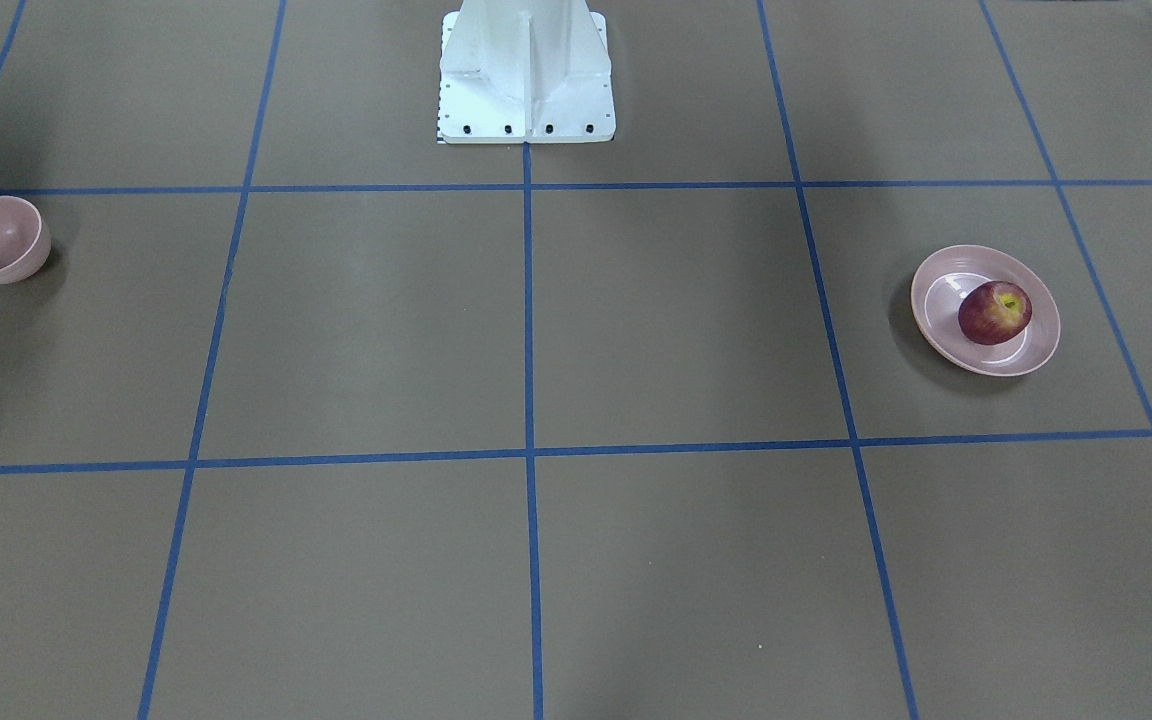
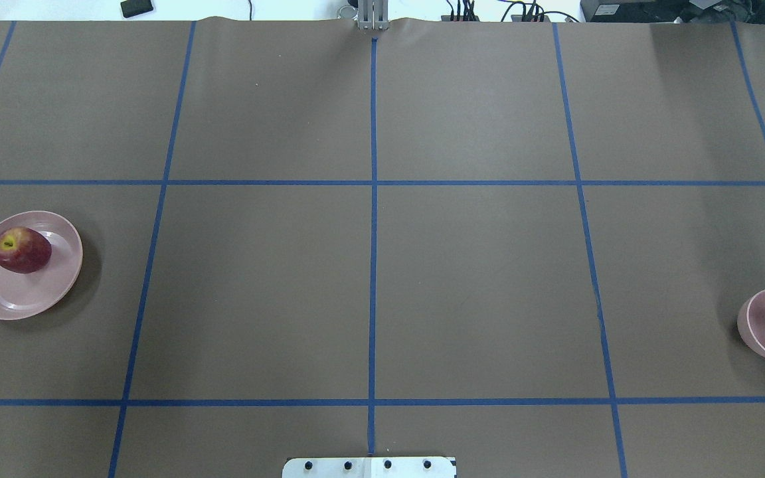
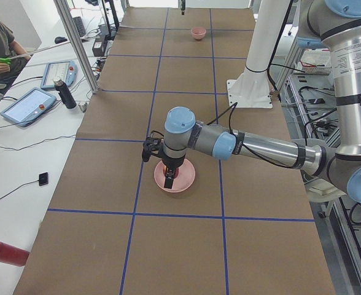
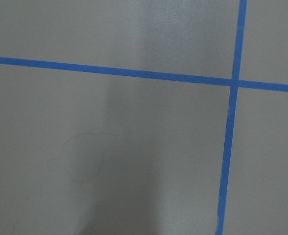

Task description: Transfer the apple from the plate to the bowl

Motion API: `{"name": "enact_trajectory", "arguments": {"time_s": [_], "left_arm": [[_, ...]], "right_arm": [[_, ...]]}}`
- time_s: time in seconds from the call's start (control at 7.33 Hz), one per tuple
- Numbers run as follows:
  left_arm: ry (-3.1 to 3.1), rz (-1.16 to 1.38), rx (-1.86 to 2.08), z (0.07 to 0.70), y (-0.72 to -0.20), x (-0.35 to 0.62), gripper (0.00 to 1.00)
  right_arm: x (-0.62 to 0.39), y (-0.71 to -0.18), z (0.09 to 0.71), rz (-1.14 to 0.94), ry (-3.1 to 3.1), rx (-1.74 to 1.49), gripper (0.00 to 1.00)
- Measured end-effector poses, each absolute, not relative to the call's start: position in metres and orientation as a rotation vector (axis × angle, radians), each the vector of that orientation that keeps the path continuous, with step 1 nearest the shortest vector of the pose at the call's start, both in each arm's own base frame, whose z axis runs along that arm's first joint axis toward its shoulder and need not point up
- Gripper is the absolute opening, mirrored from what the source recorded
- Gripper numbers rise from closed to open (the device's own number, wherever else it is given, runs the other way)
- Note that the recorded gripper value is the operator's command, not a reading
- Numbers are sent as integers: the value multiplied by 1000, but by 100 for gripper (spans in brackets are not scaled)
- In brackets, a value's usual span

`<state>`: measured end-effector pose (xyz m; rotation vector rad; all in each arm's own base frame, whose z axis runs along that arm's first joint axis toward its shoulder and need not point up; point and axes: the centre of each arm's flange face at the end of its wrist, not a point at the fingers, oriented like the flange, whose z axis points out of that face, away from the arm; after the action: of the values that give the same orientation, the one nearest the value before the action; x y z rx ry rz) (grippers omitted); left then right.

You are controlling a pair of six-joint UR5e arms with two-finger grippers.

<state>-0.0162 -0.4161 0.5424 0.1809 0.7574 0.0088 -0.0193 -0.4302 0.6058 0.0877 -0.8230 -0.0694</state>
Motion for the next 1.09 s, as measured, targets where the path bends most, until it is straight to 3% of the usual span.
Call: {"name": "enact_trajectory", "arguments": {"time_s": [1.09], "left_arm": [[758, 3, 163, 548, -417, -16, 98]], "right_arm": [[-21, -430, 603, -76, -838, 91, 100]]}}
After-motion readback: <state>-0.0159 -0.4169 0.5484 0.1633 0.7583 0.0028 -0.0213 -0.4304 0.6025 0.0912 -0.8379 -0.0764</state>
